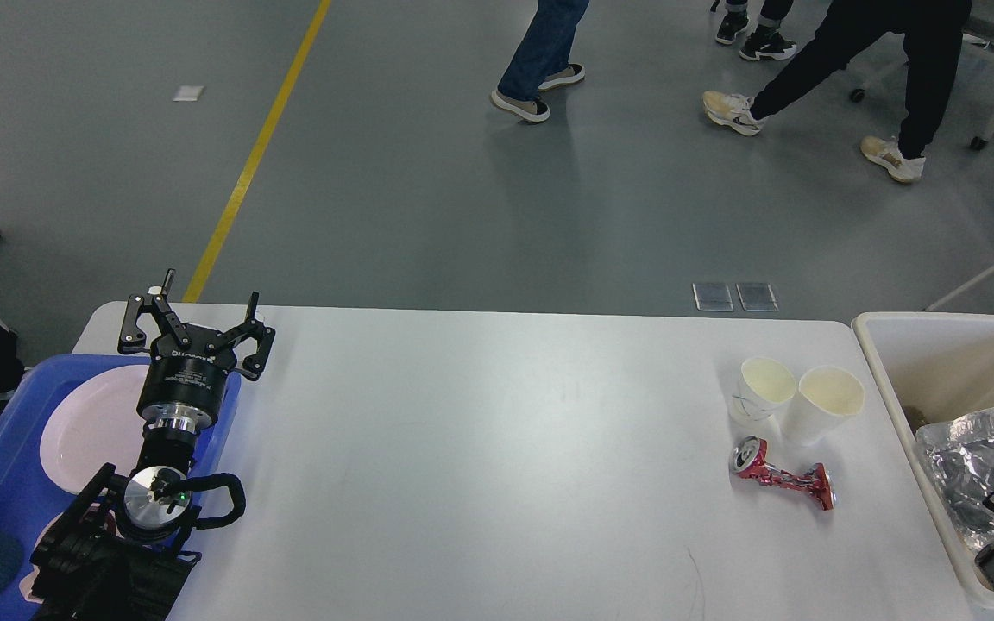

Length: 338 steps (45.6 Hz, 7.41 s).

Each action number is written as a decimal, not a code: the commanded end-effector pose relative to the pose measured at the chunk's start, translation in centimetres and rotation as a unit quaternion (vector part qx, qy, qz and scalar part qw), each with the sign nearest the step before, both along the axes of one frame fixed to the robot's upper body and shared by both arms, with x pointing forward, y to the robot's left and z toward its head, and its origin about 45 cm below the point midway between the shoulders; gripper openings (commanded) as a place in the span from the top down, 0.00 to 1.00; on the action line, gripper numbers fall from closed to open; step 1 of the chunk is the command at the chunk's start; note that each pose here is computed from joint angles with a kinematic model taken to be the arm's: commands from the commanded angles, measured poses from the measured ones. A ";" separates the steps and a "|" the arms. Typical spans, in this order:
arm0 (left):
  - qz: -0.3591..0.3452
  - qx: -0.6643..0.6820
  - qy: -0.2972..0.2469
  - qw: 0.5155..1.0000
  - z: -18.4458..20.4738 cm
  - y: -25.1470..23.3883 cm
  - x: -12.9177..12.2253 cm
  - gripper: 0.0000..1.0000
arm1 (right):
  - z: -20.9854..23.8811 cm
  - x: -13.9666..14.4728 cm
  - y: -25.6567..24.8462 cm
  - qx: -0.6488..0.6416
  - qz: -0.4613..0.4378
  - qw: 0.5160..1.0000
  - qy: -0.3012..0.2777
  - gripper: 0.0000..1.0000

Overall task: Tidy desktop
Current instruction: 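Raise the right gripper out of the bin above the cups, then lower the right gripper onto the red crushed can and grasp it, then lift the red can and drop it into the white bin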

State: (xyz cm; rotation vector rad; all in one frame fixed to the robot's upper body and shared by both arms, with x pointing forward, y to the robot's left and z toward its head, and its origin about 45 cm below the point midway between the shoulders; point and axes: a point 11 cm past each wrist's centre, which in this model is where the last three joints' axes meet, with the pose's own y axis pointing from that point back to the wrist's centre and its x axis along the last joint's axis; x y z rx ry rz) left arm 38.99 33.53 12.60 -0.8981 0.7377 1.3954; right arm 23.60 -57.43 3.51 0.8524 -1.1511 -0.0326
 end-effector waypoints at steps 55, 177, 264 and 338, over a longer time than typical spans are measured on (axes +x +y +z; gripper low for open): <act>-0.001 0.000 0.000 1.000 0.0 0.0 0.0 0.04 | 18.3 11.1 7.0 0.167 0.102 0.967 0.160 0.00; -0.001 0.000 0.001 1.000 -0.1 0.0 0.0 0.04 | 5.5 8.1 20.2 0.433 -0.182 0.883 0.015 0.00; -0.001 0.000 0.000 1.000 0.0 0.0 0.0 0.04 | 3.5 7.5 17.2 0.437 -0.176 0.881 0.046 1.00; -0.001 0.000 0.001 1.000 -0.1 0.0 0.0 0.04 | 31.4 9.2 17.3 0.280 0.146 0.929 0.190 1.00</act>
